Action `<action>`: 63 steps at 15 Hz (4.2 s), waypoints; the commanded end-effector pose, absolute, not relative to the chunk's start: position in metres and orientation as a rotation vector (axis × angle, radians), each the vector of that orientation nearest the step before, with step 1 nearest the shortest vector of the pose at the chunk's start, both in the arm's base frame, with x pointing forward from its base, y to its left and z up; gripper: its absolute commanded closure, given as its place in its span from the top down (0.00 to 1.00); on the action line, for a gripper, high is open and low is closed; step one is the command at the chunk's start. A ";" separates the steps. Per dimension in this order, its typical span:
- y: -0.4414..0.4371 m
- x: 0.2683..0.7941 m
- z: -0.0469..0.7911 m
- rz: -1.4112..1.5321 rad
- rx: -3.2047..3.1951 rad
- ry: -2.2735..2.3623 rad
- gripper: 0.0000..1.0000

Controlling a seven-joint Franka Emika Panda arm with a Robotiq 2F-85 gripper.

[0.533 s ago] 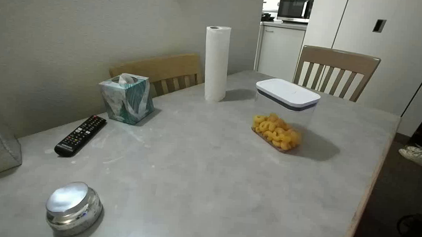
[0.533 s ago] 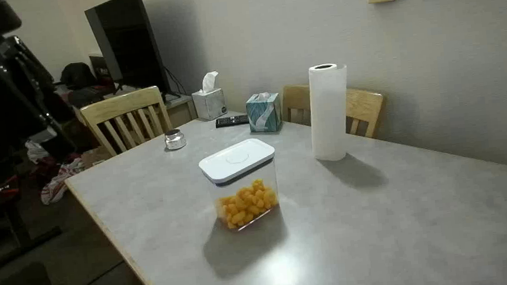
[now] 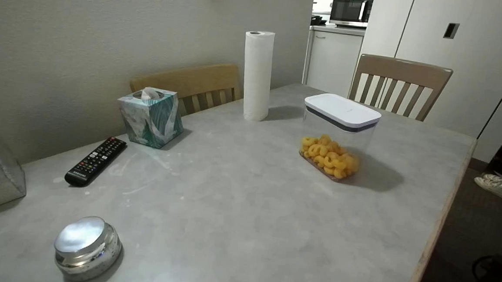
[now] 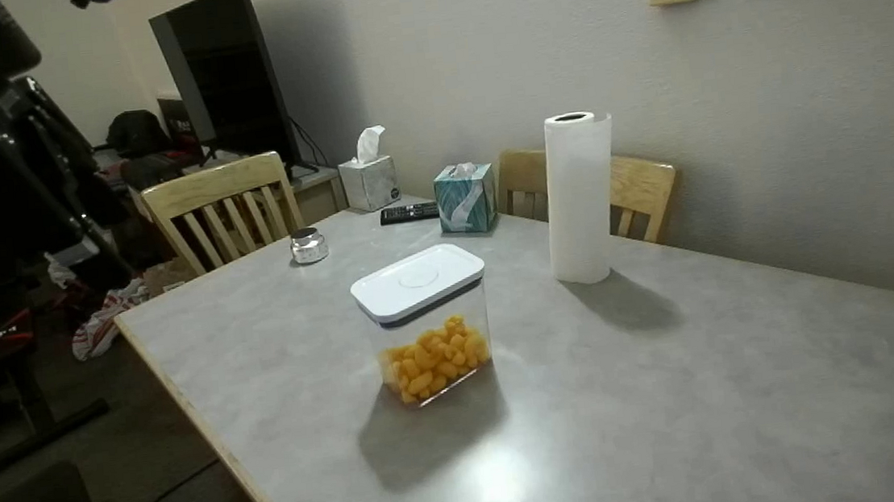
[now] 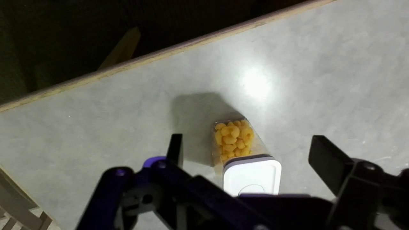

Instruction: Open the clear container

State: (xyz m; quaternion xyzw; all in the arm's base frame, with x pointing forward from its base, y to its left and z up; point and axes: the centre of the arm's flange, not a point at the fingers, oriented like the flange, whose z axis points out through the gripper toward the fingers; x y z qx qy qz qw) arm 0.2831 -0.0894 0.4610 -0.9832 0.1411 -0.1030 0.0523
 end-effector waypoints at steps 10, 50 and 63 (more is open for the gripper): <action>-0.173 0.338 0.480 -0.842 -3.230 0.389 1.00; -0.160 0.534 0.453 -0.400 -2.795 -0.301 1.00; -0.141 0.584 0.401 -0.100 -2.891 -0.368 1.00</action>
